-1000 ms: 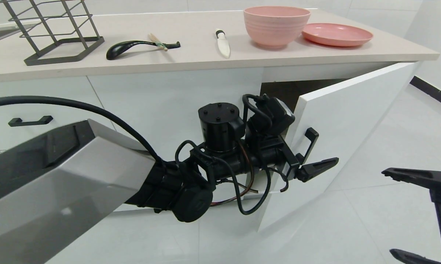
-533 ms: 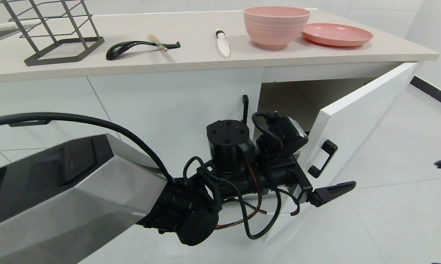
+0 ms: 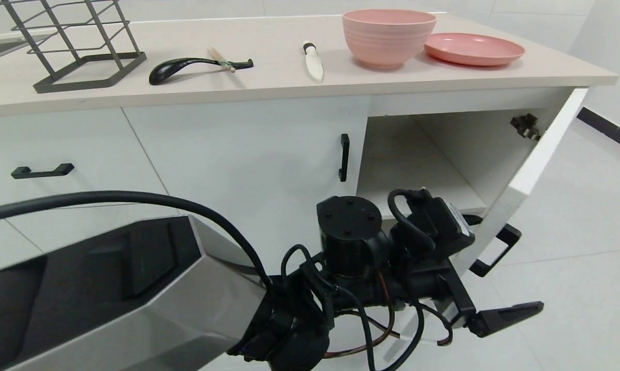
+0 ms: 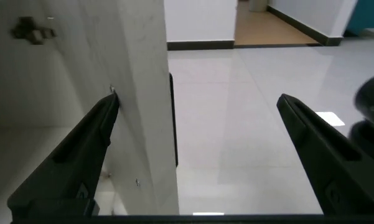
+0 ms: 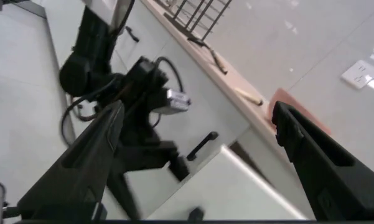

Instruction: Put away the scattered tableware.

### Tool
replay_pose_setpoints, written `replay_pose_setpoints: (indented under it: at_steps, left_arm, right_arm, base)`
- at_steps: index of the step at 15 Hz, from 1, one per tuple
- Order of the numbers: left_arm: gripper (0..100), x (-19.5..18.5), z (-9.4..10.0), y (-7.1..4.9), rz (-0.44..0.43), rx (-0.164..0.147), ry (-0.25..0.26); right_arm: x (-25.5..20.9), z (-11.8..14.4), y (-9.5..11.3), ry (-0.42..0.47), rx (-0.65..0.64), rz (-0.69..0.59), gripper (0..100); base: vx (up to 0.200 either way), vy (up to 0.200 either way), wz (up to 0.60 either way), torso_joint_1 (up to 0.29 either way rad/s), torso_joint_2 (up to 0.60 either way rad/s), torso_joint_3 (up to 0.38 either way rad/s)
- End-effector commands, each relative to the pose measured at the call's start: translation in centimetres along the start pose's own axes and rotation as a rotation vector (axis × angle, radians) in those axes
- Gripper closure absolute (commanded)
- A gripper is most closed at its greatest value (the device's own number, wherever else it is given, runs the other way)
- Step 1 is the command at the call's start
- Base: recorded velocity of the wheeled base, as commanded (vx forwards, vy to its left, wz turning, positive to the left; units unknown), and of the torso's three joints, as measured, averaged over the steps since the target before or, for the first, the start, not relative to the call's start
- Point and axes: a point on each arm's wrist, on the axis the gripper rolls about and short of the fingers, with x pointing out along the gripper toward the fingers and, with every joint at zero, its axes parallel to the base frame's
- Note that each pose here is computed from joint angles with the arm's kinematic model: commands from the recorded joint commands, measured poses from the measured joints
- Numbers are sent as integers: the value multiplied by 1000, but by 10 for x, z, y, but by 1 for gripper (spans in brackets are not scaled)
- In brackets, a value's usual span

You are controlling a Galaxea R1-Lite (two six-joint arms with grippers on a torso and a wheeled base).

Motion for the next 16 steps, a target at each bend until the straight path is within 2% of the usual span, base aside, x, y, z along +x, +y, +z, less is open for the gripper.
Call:
replay_pose_setpoints:
  at_steps: [1,3,4,5,6,7,10,11,12,13,14,15,16]
  left_arm:
    - [0,12,-12,-12,-32,-8,4]
    - [0,19,-19,-19,-46,-16,-9]
    - [0,19,-19,-19,-46,-16,-9]
    - [0,30,-29,-27,-66,-25,-30]
    - [0,36,-29,-30,-78,-17,-49]
    - [0,50,-26,-45,-115,-9,-91]
    - [0,84,-22,-112,-249,-57,-164]
    - [0,85,-20,-118,-259,-68,-177]
    - [0,82,-19,-108,-234,-67,-179]
    - [0,78,-19,-91,-185,-59,-179]
    - [0,59,-16,-38,-59,-28,-179]
    - [0,43,-14,-7,12,-5,-183]
    - [0,27,-7,13,65,12,-189]
  right_arm:
    - [-1,20,-12,-7,-118,-38,0]
    - [-3,26,-12,7,-156,-57,0]
    - [-3,26,-12,7,-156,-57,0]
    - [-4,29,-10,3,-172,-59,0]
    - [-4,29,-10,4,-173,-60,0]
    - [-3,31,-12,2,-180,-62,0]
    - [-3,35,-17,2,-207,-71,0]
    - [-3,36,-17,7,-212,-75,0]
    - [-3,39,-16,4,-226,-77,0]
    - [-4,41,-16,1,-236,-78,0]
    - [-5,46,-16,11,-267,-90,0]
    - [-6,47,-15,27,-275,-101,0]
    - [-8,46,-13,48,-275,-114,0]
  base:
    - [0,0,0,0,0,0]
    - [0,0,0,0,0,0]
    - [0,0,0,0,0,0]
    - [0,0,0,0,0,0]
    - [0,0,0,0,0,0]
    - [0,0,0,0,0,0]
    - [0,0,0,0,0,0]
    - [0,0,0,0,0,0]
    - [0,0,0,0,0,0]
    - [0,0,0,0,0,0]
    - [0,0,0,0,0,0]
    - [0,0,0,0,0,0]
    - [0,0,0,0,0,0]
